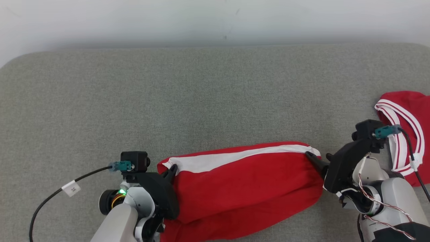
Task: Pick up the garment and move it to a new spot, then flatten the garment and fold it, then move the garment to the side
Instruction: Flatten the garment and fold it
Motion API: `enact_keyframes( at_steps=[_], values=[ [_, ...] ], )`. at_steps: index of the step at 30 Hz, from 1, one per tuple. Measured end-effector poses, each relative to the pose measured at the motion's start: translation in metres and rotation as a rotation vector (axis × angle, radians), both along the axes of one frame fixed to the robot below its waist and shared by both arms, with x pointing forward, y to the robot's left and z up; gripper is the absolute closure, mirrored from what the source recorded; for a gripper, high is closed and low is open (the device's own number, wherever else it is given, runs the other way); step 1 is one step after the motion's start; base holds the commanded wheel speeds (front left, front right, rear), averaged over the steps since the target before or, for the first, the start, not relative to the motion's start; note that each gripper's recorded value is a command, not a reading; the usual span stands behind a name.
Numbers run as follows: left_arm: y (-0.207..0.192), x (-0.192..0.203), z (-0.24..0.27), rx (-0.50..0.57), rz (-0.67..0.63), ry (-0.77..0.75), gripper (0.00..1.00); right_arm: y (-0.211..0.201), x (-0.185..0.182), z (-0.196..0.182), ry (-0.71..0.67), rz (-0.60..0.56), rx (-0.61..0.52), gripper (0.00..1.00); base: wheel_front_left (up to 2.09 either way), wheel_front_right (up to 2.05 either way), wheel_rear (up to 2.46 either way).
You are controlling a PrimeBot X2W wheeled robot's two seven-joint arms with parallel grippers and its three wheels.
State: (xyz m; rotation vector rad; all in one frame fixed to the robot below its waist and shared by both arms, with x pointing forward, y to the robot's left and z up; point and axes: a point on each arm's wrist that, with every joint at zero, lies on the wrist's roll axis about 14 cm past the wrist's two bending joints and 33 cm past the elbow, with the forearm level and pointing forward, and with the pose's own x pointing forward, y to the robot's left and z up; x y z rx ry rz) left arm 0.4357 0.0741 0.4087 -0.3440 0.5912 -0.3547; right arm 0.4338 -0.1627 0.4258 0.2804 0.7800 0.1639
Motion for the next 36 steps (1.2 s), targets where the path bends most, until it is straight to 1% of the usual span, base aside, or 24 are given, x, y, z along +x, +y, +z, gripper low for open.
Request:
enact_keyframes(
  at_steps=[5, 11, 18, 19, 20, 21, 22, 23, 24, 25, 31, 36],
  values=[
    [-0.001, 0.004, -0.001, 0.002, -0.005, 0.001, 1.00, 0.008, 0.000, 0.001, 0.044, 0.024, 0.010, 0.00, 0.00, 0.00, 0.00],
    [-0.001, 0.009, -0.003, 0.008, -0.009, -0.002, 1.00, 0.006, 0.001, 0.001, 0.076, 0.019, 0.009, 0.00, 0.00, 0.00, 0.00],
    [-0.001, 0.013, -0.005, 0.013, -0.015, 0.001, 1.00, 0.013, 0.004, -0.006, 0.117, 0.036, 0.049, 0.00, 0.00, 0.00, 0.00],
    [-0.001, 0.013, -0.006, 0.013, -0.015, 0.002, 1.00, 0.015, 0.004, -0.007, 0.119, 0.039, 0.051, 0.06, 0.00, 0.00, 0.00],
    [-0.001, 0.013, -0.006, 0.013, -0.016, 0.003, 1.00, 0.016, 0.005, -0.007, 0.116, 0.041, 0.055, 0.31, 0.00, 0.00, 0.00],
    [-0.001, 0.013, -0.006, 0.013, -0.016, 0.003, 1.00, 0.018, 0.006, -0.006, 0.113, 0.045, 0.062, 0.52, 0.00, 0.00, 0.00],
    [-0.001, 0.013, -0.006, 0.013, -0.017, 0.003, 1.00, 0.020, 0.008, -0.004, 0.100, 0.046, 0.068, 0.63, 0.00, 0.00, 0.00],
    [-0.001, 0.014, -0.006, 0.012, -0.018, 0.003, 1.00, 0.020, 0.011, -0.001, 0.082, 0.041, 0.073, 0.71, 0.00, 0.00, 0.00],
    [-0.001, 0.014, -0.006, 0.012, -0.018, 0.001, 1.00, 0.020, 0.014, 0.001, 0.062, 0.037, 0.073, 0.89, 0.00, 0.00, 0.00],
    [-0.001, 0.015, -0.004, 0.012, -0.017, -0.005, 1.00, 0.019, 0.017, 0.005, 0.037, 0.031, 0.069, 1.00, 0.00, 0.00, 0.00],
    [0.002, 0.027, 0.012, -0.009, 0.019, -0.080, 1.00, 0.016, 0.032, 0.026, -0.079, 0.008, 0.063, 1.00, 0.00, 0.00, 0.00],
    [0.007, 0.052, 0.042, -0.028, 0.054, -0.180, 1.00, 0.017, 0.047, 0.047, -0.162, 0.008, 0.052, 1.00, 0.00, 0.00, 0.00]
  ],
)
